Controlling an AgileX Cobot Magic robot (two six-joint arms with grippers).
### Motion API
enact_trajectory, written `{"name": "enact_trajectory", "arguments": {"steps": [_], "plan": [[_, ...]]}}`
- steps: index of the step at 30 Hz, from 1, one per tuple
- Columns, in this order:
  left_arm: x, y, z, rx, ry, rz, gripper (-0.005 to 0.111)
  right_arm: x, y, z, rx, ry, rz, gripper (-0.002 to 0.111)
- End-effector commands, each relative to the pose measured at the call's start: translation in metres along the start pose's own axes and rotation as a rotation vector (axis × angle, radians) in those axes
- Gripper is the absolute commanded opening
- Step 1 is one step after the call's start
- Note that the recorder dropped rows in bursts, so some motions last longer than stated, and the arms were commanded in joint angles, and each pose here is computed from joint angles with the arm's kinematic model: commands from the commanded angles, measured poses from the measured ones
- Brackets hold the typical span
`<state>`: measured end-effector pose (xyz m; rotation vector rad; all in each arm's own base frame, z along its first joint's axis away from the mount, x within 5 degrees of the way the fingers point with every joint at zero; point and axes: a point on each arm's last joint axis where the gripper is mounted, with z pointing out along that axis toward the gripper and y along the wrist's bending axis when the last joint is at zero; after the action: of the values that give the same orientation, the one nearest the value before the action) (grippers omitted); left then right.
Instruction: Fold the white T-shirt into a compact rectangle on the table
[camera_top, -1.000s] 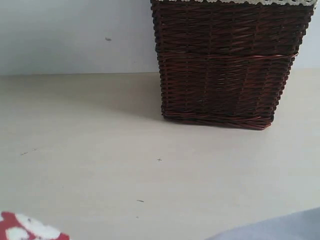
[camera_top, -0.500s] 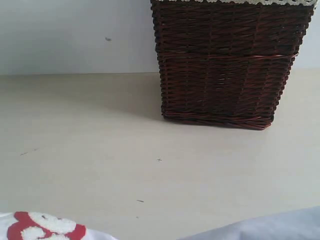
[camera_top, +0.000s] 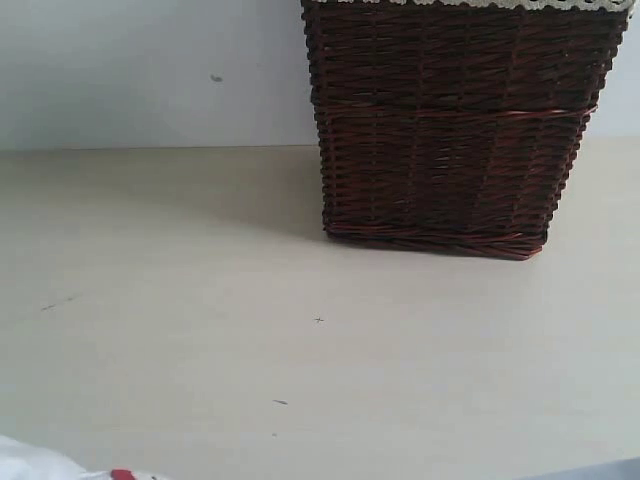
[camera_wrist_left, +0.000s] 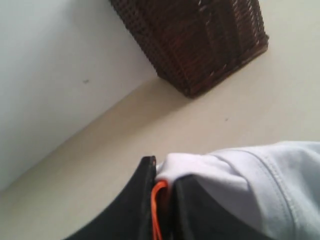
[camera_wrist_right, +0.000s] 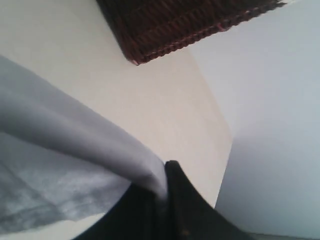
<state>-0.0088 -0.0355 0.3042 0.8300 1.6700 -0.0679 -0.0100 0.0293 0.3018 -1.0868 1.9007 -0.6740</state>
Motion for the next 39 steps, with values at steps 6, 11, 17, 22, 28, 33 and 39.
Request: {"name": "enact_trajectory", "arguments": {"steps": [6,11,17,22,28,33,39], "plan": [[0.009,0.028,0.045,-0.023,0.157,-0.011,0.000,0.008,-0.002,0.034,0.122,-0.045,-0.068,0.000],[0.007,0.045,0.067,-0.057,0.181,-0.045,0.000,0.012,-0.010,0.050,0.290,-0.115,0.144,0.000],[0.016,0.054,0.093,-0.014,0.277,-0.090,0.000,0.021,-0.015,0.070,0.303,-0.106,0.338,0.000],[0.020,0.064,0.109,-0.043,0.299,-0.123,0.000,0.025,-0.023,0.083,0.296,-0.075,0.431,0.000],[0.007,0.083,0.110,-0.256,0.131,-0.194,0.000,0.029,-0.049,0.083,0.525,-0.096,0.502,0.000],[0.001,0.088,0.105,-0.319,0.066,-0.184,0.000,0.029,-0.057,0.082,0.596,-0.127,0.503,0.000],[-0.011,0.088,0.089,-0.361,-0.007,-0.138,0.000,0.026,-0.059,0.076,0.610,-0.141,0.498,0.000]]}}
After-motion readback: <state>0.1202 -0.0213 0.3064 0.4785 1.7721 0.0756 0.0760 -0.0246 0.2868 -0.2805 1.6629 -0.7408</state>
